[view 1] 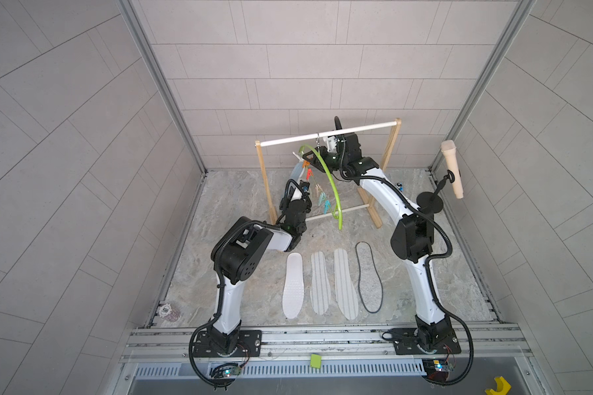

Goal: Take the shoe insoles off the hanger
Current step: Open the clamp at the hanger.

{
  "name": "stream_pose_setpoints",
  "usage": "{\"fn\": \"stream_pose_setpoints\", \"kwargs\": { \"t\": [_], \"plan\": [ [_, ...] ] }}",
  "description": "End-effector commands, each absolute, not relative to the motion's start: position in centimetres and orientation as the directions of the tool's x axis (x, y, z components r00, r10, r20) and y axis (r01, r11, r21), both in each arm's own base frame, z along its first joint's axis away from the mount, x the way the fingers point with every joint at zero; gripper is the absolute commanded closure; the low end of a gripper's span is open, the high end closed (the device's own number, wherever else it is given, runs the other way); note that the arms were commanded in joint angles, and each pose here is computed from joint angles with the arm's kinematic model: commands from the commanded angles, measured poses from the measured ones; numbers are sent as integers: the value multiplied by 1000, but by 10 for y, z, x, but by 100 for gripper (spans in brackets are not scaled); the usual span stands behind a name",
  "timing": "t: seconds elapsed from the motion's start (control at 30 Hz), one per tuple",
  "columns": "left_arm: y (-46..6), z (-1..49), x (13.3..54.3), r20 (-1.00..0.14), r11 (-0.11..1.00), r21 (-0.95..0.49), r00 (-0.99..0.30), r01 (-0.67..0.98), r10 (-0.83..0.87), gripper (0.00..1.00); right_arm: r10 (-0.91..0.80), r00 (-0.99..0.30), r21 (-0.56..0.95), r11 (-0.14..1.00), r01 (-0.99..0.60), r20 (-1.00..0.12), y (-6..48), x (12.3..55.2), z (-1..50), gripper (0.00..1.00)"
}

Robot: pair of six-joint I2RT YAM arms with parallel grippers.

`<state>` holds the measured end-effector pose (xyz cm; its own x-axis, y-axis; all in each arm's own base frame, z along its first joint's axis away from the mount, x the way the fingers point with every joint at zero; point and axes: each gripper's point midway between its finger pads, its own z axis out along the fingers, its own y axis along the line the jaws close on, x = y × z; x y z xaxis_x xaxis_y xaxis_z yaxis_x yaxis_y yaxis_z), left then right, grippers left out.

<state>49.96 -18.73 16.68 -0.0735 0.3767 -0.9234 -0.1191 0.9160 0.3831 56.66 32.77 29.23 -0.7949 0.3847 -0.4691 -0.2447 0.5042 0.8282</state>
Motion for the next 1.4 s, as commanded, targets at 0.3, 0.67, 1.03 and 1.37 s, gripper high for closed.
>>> {"fn": "stream_pose_setpoints", "kwargs": {
  "t": [0.3, 0.67, 1.03, 1.37],
  "plan": [
    [-188, 174, 495, -938, 932, 346, -51, -108, 343, 100, 399, -791, 831, 506, -232, -464, 328, 569, 294, 73],
    [-187, 152, 490, -944, 941, 324, -87, -94, 317, 100, 409, -786, 833, 503, -231, -465, 327, 570, 297, 74],
    [-185, 141, 486, -943, 941, 323, -118, -96, 312, 100, 383, -792, 829, 495, -259, -476, 328, 560, 309, 74],
    [-182, 138, 486, -941, 939, 326, -135, -107, 312, 100, 379, -778, 821, 492, -290, -502, 318, 553, 331, 75]
  ]
}}
